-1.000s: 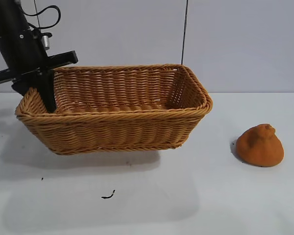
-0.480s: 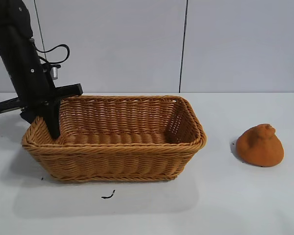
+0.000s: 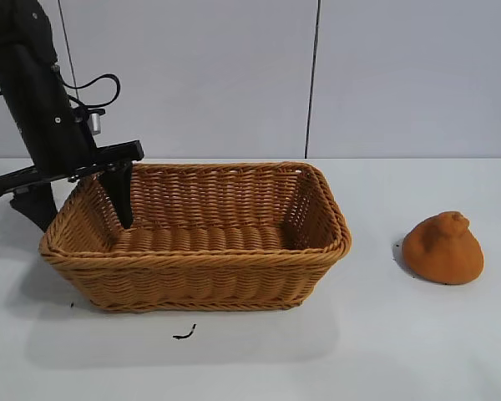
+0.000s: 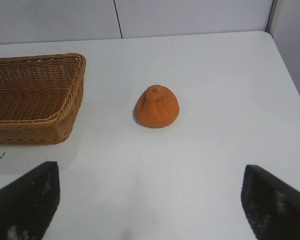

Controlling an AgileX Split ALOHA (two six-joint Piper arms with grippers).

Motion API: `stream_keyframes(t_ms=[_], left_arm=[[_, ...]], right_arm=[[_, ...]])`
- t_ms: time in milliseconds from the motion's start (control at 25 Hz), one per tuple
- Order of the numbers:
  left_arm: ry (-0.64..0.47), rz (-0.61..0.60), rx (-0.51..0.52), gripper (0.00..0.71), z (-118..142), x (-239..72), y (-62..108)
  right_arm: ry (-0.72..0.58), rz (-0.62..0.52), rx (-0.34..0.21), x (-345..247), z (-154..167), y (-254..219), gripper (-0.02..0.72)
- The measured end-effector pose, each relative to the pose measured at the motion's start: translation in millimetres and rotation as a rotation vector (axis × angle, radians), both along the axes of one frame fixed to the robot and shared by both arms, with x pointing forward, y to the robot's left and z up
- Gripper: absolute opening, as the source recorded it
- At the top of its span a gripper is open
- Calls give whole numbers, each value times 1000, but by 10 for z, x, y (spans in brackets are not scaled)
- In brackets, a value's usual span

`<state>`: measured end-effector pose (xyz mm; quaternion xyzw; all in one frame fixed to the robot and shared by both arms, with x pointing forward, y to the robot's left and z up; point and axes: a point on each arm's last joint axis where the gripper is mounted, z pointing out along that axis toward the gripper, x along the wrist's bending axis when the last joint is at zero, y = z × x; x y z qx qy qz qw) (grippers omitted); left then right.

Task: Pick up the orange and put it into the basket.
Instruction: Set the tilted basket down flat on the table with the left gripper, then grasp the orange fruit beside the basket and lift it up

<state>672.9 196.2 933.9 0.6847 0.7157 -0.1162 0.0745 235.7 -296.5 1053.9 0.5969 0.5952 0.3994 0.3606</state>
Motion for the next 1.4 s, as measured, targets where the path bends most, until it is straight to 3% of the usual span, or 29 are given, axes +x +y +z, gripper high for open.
stream_keyframes(t_ms=[240, 440, 560, 720, 800, 880, 960, 1120, 1400], left_arm=[[-211, -5, -31, 694, 692, 146, -20], [-344, -25, 48, 694, 1077, 181, 76], [-356, -15, 104, 694, 1087, 209, 221], [-358, 49, 168, 694, 1083, 261, 612], [-357, 63, 175, 694, 1083, 267, 687], [-352, 127, 191, 694, 1083, 280, 995], [-351, 162, 197, 694, 1100, 268, 1157], [-349, 203, 208, 694, 1211, 124, 1341], [-331, 183, 238, 694, 1391, -285, 1351]], right_arm=[[1, 0, 0, 0, -1, 0, 679], [1, 0, 0, 0, -1, 0, 679], [1, 0, 0, 0, -1, 0, 679], [1, 0, 0, 0, -1, 0, 679], [1, 0, 0, 0, -1, 0, 679], [1, 1, 1, 0, -1, 1, 679], [1, 0, 1, 0, -1, 1, 679], [1, 0, 1, 0, -1, 1, 679], [1, 0, 1, 0, -1, 1, 679]])
